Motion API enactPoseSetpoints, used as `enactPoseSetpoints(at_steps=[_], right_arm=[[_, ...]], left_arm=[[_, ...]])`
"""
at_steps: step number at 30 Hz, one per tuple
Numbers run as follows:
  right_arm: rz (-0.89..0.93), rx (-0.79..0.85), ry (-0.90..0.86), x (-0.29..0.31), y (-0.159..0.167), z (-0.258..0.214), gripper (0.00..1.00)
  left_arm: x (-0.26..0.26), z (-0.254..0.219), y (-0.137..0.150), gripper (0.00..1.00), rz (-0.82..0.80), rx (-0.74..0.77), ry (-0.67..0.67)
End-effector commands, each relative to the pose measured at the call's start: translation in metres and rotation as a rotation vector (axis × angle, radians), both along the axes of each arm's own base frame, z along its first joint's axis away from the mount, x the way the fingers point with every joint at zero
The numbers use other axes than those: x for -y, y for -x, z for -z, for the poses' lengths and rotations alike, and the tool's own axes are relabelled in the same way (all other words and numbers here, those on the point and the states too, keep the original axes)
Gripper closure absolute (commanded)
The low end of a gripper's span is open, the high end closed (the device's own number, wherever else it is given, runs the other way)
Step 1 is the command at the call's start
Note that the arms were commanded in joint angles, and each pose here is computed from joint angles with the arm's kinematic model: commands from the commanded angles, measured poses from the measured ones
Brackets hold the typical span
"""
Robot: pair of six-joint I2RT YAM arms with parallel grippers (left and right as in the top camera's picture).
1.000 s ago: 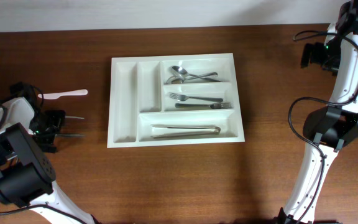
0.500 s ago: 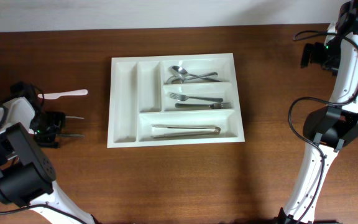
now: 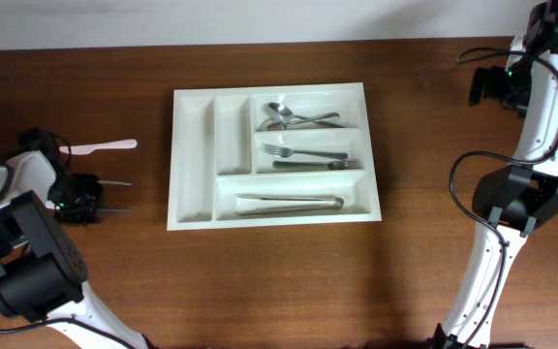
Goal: Pack container
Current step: 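Close the left gripper on the spoon's bowl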
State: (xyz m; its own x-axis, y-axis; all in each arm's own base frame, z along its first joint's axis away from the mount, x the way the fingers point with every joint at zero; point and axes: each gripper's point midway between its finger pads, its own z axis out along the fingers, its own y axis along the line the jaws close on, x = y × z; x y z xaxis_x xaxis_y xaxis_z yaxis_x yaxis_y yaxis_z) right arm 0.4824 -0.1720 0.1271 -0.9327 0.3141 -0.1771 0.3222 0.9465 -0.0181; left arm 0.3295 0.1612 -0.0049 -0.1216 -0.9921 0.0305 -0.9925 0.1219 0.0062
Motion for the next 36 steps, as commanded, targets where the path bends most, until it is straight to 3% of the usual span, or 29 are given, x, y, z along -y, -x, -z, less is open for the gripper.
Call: enactPoseSetpoints(at_steps=[1, 6, 13, 19, 36], right_arm=[[-0.005, 0.021, -0.001, 0.0, 0.001, -0.01, 0.01], [-0.005, 0.021, -0.001, 0.0, 0.001, -0.01, 0.01], [-0.005, 0.021, -0.001, 0.0, 0.001, -0.01, 0.01], [-0.005, 0.021, -0.001, 0.0, 0.001, -0.01, 0.01], [-0.005, 0.021, -0.001, 0.0, 0.001, -0.01, 0.01]], left_arm=[[0.013, 0.034, 0.032, 0.67, 0.009, -0.137, 0.046], [0.013, 0.034, 0.032, 0.81, 0.009, -0.136, 0.045], [0.013, 0.034, 0.032, 0.82, 0.009, -0.137, 0.045], [0.013, 0.033, 0.031, 0.95, 0.018, -0.134, 0.046], [0.003, 0.003, 0.003, 0.98, 0.143, -0.051, 0.027]])
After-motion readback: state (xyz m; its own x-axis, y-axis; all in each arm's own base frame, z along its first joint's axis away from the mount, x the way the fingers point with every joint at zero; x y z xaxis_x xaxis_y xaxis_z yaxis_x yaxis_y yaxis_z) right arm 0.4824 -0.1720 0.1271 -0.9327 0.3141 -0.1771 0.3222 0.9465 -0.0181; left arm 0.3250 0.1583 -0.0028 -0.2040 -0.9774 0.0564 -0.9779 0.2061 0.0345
